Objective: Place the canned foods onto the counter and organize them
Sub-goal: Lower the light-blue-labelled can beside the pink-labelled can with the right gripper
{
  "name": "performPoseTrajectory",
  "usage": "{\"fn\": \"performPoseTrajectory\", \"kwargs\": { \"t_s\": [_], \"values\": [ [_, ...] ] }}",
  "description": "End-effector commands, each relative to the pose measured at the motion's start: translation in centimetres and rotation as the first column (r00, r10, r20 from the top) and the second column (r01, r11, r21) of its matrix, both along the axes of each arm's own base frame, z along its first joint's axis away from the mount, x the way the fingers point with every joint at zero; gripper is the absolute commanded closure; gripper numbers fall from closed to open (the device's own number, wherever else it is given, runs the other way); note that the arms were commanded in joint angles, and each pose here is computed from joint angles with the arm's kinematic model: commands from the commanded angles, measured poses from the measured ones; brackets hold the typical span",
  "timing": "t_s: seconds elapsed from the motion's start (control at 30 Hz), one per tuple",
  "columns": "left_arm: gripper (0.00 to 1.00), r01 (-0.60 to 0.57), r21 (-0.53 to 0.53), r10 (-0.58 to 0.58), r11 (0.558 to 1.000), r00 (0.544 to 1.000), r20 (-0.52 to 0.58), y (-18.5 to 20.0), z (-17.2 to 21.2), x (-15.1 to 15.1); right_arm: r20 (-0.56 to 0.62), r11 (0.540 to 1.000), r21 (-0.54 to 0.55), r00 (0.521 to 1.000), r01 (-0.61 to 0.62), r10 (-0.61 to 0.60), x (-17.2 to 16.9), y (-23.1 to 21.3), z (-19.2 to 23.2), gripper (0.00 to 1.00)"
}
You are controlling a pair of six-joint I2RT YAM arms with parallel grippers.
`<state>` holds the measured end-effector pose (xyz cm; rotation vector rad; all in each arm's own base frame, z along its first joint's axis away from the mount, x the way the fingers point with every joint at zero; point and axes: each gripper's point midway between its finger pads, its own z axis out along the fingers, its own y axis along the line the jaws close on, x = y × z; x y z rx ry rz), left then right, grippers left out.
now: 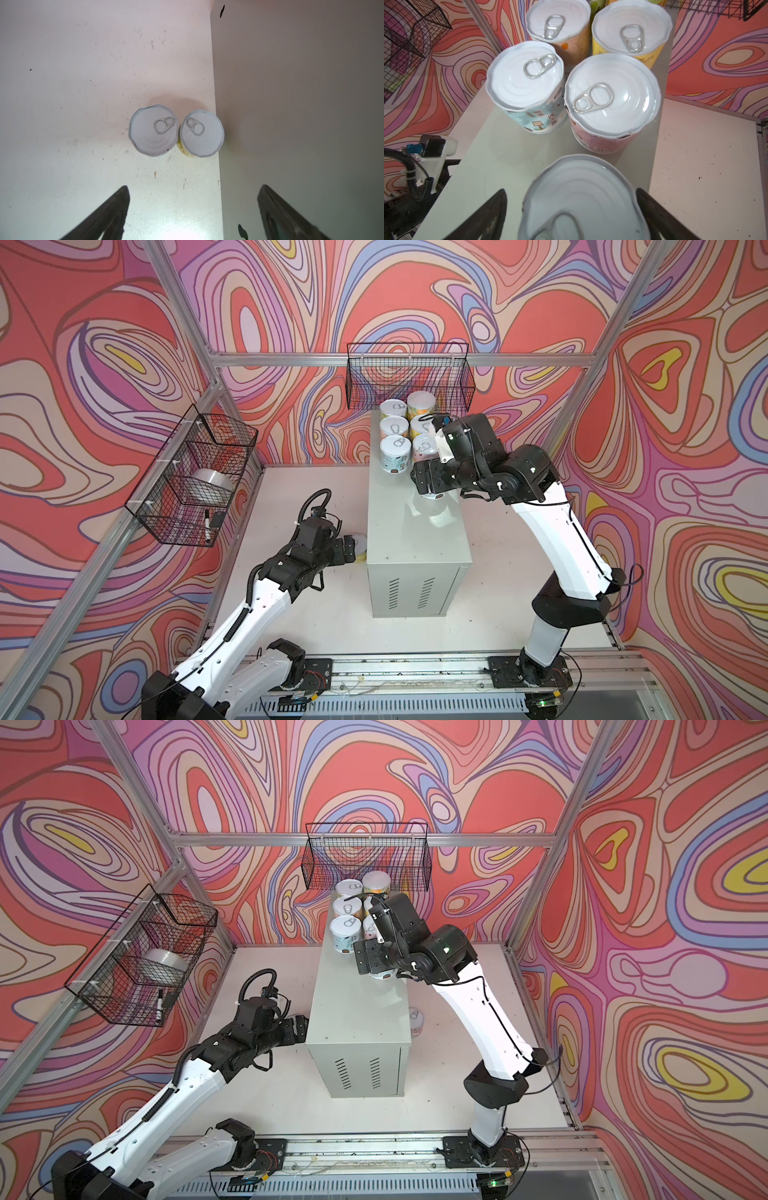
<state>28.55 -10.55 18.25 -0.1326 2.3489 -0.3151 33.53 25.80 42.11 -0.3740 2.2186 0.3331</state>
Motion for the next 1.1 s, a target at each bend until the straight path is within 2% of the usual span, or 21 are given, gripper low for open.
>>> {"fn": "performPoseTrajectory", "kwargs": {
  "t_s": [0.0, 0.13, 0.5, 0.8, 1.07],
  "values": [
    [0.03, 0.011, -0.019, -0.011, 1.000, 1.000, 0.011, -0.4, 0.3, 0.5, 0.071, 0.998, 0.051, 0.997, -0.028, 0.024, -0.8, -0.2, 2.8, 0.02],
    [0.04, 0.008, -0.015, -0.007, 1.000, 1.000, 0.019, -0.3, 0.6, 0.5, 0.113, 0.996, 0.087, 0.993, -0.025, 0.015, -2.0, -1.5, 4.8, 0.03],
    [0.04, -0.004, -0.009, 0.004, 1.000, 1.000, 0.013, -0.1, 0.7, 0.5, 0.093, 0.989, 0.144, 0.995, -0.040, 0.027, -4.6, -2.8, 3.6, 0.46],
    [0.04, 0.001, -0.009, -0.001, 1.000, 1.000, -0.005, -0.4, 0.2, 0.7, 0.044, 0.989, 0.135, 0.998, -0.053, 0.047, -5.0, -2.5, 1.1, 0.55],
    [0.04, 0.003, -0.002, -0.003, 1.000, 1.000, -0.011, -0.4, 0.1, 0.9, 0.026, 0.993, 0.110, 0.998, -0.052, 0.049, -4.2, -1.9, -0.2, 0.56]
  ]
}}
